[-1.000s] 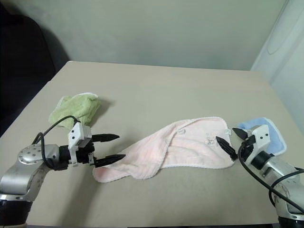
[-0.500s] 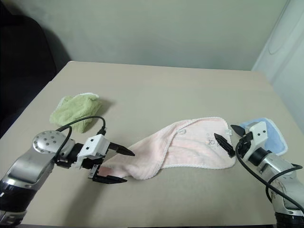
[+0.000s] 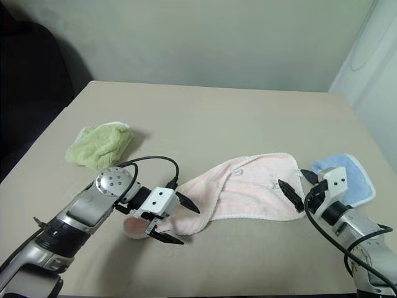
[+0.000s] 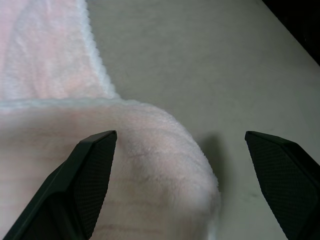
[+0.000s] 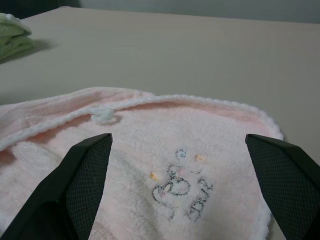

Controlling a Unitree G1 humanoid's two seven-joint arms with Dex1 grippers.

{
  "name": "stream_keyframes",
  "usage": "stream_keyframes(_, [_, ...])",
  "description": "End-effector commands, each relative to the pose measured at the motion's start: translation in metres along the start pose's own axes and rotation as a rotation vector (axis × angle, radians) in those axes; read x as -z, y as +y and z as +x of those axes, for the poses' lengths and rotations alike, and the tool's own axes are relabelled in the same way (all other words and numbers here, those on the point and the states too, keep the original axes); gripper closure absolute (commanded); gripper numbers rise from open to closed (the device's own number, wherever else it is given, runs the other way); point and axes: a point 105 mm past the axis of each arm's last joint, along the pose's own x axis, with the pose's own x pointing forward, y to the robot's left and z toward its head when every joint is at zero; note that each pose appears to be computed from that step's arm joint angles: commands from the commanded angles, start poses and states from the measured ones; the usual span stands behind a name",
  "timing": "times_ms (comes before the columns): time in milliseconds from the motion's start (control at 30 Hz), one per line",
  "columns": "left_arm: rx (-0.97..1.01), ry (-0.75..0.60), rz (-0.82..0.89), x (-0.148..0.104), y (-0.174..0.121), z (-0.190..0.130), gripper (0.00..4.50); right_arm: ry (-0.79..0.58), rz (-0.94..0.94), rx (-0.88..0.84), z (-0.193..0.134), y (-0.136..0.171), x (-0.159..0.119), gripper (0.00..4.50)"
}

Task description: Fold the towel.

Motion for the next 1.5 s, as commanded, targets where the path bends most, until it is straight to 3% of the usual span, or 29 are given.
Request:
stream_keyframes(33, [0.062, 0.006, 0.035, -0.002, -0.004, 0.001, 0.02, -0.053, -0.026, 0.013, -0.003, 0.001, -0.015, 0.0])
stream_keyframes(267, [0.07, 0.003, 0.045, -0.004, -0.002, 0.002, 0.02, -0.053, -0.024, 0.02, -0.004, 0.0, -0.014, 0.0])
stream_keyframes(467, [0.045, -0.079, 0.029, -0.021, 0.006, -0.007, 0.02, -0.051, -0.025, 0.022, -0.004, 0.0, -0.014, 0.0])
stream_keyframes(600, [0.108, -0.097, 0.015, -0.027, -0.005, -0.005, 0.02, -0.046, -0.028, 0.022, -0.004, -0.002, -0.014, 0.0])
stream_keyframes(800, [0.158, 0.0, 0.023, -0.008, -0.015, 0.006, 0.02, -0.045, -0.031, 0.02, -0.003, -0.001, -0.014, 0.0])
stream_keyframes(1100, [0.036, 0.141, 0.052, 0.022, 0.009, 0.007, 0.02, -0.04, -0.037, 0.026, -0.004, -0.002, -0.013, 0.0])
stream_keyframes(1500, [-0.051, 0.142, 0.069, 0.024, 0.027, -0.002, 0.02, -0.033, -0.034, 0.024, -0.002, 0.0, -0.01, 0.0])
